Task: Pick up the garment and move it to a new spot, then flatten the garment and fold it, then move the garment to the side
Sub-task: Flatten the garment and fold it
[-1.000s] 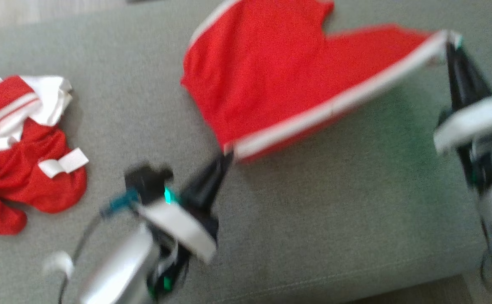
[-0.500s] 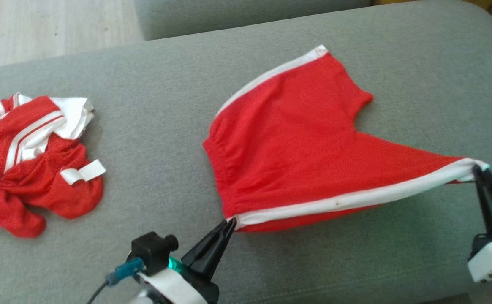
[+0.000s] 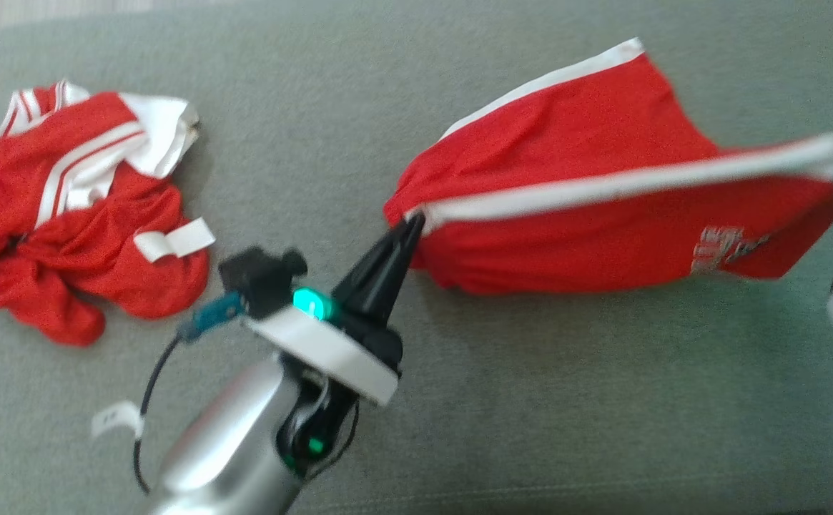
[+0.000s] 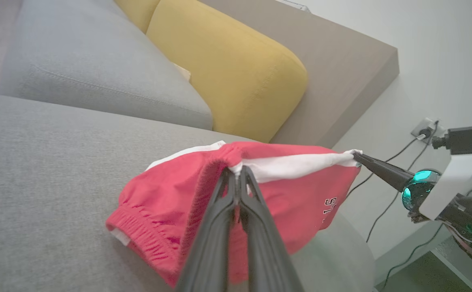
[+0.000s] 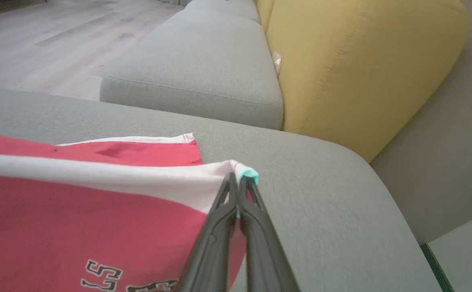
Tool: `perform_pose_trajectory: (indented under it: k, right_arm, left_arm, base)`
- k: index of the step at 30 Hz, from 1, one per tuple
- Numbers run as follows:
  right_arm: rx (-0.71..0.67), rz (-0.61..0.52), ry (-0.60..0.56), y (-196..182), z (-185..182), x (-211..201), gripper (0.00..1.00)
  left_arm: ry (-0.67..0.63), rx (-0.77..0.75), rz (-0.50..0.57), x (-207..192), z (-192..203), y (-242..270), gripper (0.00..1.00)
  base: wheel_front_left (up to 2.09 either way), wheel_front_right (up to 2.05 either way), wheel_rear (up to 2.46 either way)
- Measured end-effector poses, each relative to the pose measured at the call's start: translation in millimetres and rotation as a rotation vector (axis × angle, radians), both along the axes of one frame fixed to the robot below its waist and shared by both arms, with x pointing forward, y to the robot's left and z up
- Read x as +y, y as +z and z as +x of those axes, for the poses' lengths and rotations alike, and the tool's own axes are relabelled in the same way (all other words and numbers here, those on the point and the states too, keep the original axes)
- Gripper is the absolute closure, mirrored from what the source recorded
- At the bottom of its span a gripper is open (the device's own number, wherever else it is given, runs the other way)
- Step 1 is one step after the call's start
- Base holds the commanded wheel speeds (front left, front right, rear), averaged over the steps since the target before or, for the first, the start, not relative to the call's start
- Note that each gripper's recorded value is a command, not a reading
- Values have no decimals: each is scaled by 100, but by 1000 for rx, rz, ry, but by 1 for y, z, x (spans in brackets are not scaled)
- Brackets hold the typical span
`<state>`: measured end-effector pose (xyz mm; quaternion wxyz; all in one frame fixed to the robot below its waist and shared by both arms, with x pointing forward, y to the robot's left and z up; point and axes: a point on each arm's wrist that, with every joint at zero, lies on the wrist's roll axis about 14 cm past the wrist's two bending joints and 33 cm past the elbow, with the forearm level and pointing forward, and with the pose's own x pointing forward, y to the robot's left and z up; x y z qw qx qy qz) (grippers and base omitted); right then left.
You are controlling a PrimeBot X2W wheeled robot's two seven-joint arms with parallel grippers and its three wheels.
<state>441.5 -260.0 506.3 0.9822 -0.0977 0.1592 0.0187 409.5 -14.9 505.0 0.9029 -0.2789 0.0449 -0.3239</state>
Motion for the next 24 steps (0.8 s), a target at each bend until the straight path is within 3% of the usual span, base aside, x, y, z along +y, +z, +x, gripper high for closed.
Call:
perform_pose_trajectory:
  k: [11,18,19,20,21,22,24]
  right_arm:
    - [66,-76,151,-18,97,40,100]
    - [167,-111,223,-49,135,64,100]
    - [182,-104,229,-54,138,67,100]
    - [195,-99,238,-59,141,71,95]
    - [199,-91,245,-62,143,74,60]
    - [199,-81,251,-65,146,77,0]
    - [182,-57,260,-66,149,81,0]
  left_arm:
    - [90,98,43,18,51,-33,100]
    - [111,153,85,25,75,-55,100]
    - [109,159,87,25,77,-57,93]
    - [110,166,89,25,79,-59,65]
    - [108,174,93,25,80,-62,42]
    - [105,181,100,25,80,-65,0]
    - [108,190,110,26,80,-69,0]
  base:
    - [0,0,0]
    - [0,0,0]
    - [0,0,0]
    - [0,0,0]
    - [0,0,0]
    - [0,0,0]
    - [0,0,0]
